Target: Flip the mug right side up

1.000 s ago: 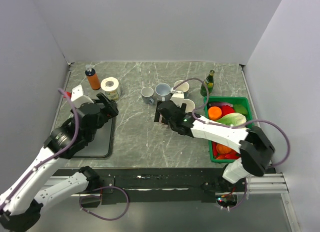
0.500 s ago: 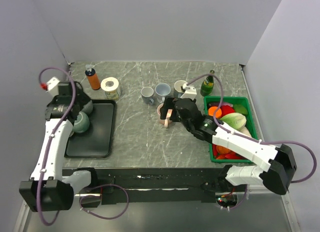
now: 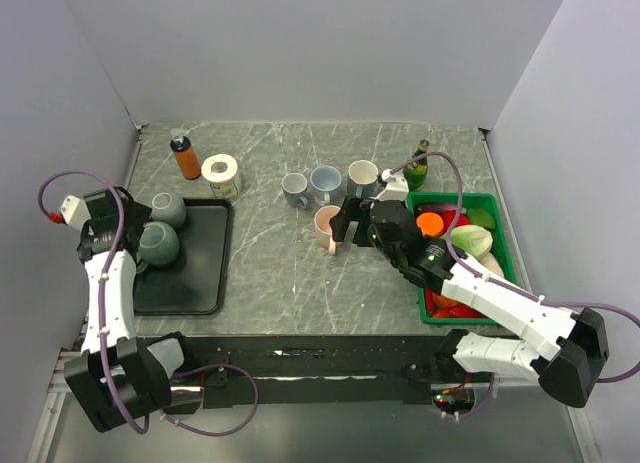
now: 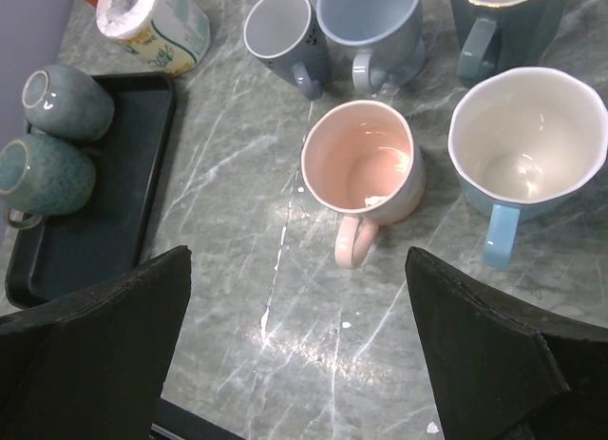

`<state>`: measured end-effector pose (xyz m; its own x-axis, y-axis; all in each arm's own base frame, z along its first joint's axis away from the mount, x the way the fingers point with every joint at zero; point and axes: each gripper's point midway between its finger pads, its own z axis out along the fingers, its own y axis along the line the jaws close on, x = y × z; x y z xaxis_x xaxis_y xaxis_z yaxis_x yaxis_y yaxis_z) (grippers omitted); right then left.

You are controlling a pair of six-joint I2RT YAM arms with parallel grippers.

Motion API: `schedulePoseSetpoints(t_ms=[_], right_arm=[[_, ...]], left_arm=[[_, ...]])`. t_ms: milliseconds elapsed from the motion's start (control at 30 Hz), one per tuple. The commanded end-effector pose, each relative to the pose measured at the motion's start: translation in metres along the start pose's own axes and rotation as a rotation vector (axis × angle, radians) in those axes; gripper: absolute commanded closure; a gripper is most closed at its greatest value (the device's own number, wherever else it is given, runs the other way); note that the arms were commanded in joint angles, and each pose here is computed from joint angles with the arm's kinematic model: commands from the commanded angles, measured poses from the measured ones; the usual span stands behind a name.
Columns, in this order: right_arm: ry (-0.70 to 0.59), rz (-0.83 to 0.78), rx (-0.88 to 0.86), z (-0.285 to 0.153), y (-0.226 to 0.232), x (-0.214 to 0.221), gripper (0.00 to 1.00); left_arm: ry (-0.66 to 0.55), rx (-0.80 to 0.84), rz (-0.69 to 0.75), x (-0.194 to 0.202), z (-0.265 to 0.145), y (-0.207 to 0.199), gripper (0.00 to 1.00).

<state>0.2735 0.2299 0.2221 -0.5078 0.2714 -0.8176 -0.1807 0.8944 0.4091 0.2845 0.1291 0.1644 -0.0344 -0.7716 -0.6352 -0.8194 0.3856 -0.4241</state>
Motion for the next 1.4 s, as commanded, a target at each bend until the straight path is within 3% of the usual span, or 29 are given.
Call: schedulePoseSetpoints(t_ms=[0,600,767,1033,1367], right_arm=[[0.004,-0.001,-0.004,0.0,0.002,-0.004,0.0],[0.02,-0.045,0.019,-0.002,0.001,-0.009,0.0],[0.038,-0.045,0.021,0.003,0.002,-0.004,0.0],[0.057,-0.031,-0.003,0.008,0.007,0.003,0.0],[0.069,-0.014,-0.027,0.012,0.011,0.008,0.0]], left_arm=[[-0.067,0.1,-0.103,-0.014,-0.001,-0.018,0.04],[-0.093,0.069,-0.173,0.001,0.055,0.003,0.04],[-0.048,0.075,-0.175,0.016,0.063,0.007,0.04],[0.019,0.074,-0.264,0.044,0.054,0.021,0.04],[0.071,0.179,-0.131,0.06,0.027,0.001,0.04]])
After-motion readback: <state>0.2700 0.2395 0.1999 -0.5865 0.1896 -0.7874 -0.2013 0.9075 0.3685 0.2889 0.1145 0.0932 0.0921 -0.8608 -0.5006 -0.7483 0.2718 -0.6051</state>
